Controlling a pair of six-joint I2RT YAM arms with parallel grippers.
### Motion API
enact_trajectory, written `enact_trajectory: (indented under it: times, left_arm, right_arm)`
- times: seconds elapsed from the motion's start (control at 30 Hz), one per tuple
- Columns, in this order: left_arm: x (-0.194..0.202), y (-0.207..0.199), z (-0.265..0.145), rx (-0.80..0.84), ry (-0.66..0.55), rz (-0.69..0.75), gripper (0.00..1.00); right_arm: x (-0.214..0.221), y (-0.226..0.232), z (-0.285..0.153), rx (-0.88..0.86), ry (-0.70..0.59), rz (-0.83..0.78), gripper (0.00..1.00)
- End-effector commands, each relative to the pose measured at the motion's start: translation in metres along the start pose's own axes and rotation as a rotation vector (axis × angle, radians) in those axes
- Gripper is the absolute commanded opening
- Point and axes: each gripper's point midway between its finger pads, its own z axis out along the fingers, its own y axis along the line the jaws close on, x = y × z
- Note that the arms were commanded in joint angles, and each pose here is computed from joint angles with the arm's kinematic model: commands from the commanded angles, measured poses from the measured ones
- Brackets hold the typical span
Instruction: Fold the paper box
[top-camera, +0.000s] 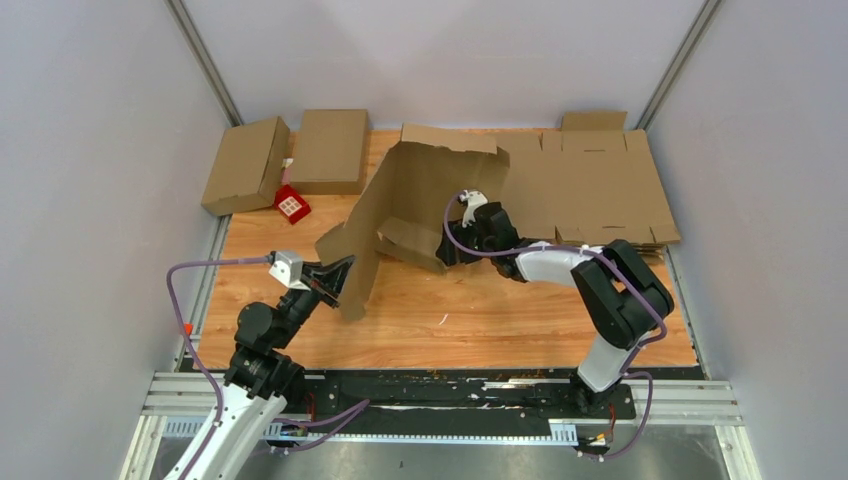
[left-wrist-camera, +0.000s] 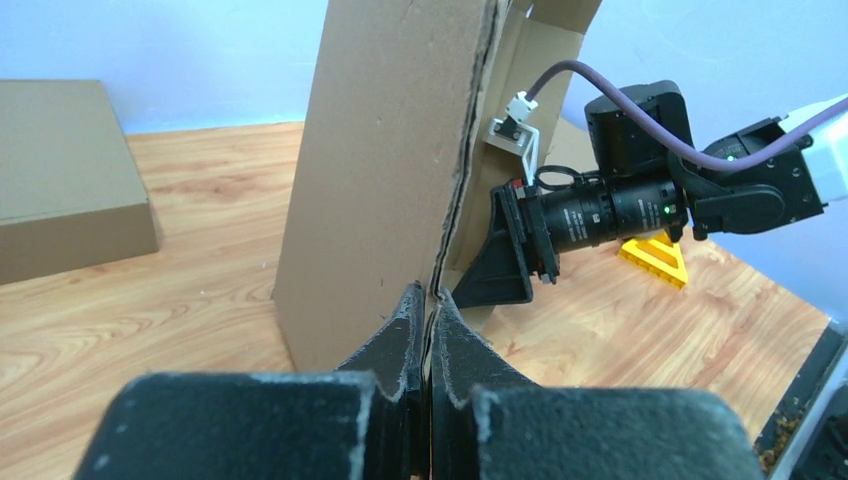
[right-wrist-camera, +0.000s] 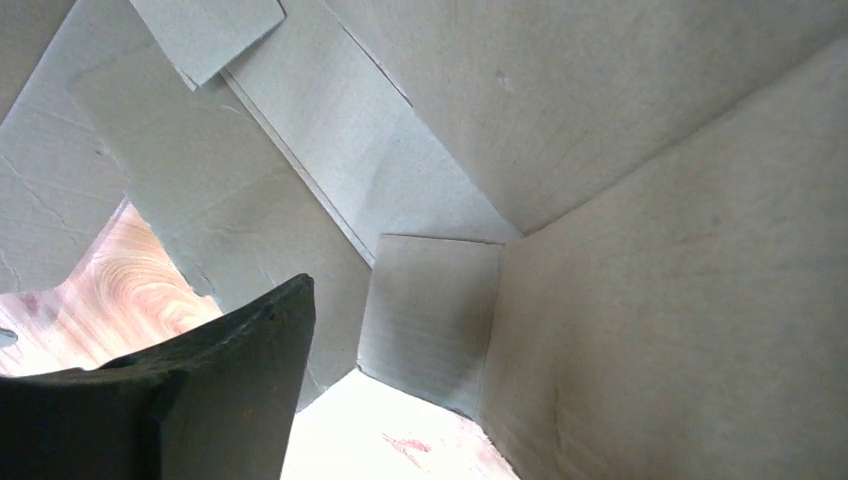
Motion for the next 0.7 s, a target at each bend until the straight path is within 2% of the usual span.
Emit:
enact_trajectory:
  times: [0.0, 0.2, 0.43, 0.53, 0.67]
  left_arm:
    - [0.016, 0.006, -0.003, -0.059, 0.065, -0.121, 0.0]
    - [0.014, 0.01, -0.003, -0.086, 0.067, -0.121, 0.0]
    - [0.015, 0.01, -0.003, -0.083, 0.068, -0.121, 0.0]
    - [0.014, 0.008, -0.003, -0.079, 0.065, -0.132, 0.0]
    - [0.014, 0.007, -0.002, -0.072, 0.065, -0.131, 0.0]
  right_arm:
    - [-0.066, 0.015, -0.019, -0.031, -0.209, 0.07, 0.7]
    - [-0.07, 0.003, -0.026, 0.073, -0.229, 0.008, 0.83]
    - [-0.071, 0.008, -0.029, 0.075, -0.254, 0.018, 0.82]
    - [-0.069, 0.007, -0.025, 0.127, -0.244, -0.001, 0.91]
    - [-0.065, 0.008, -0.018, 0.2, -0.203, -0.085, 0.96]
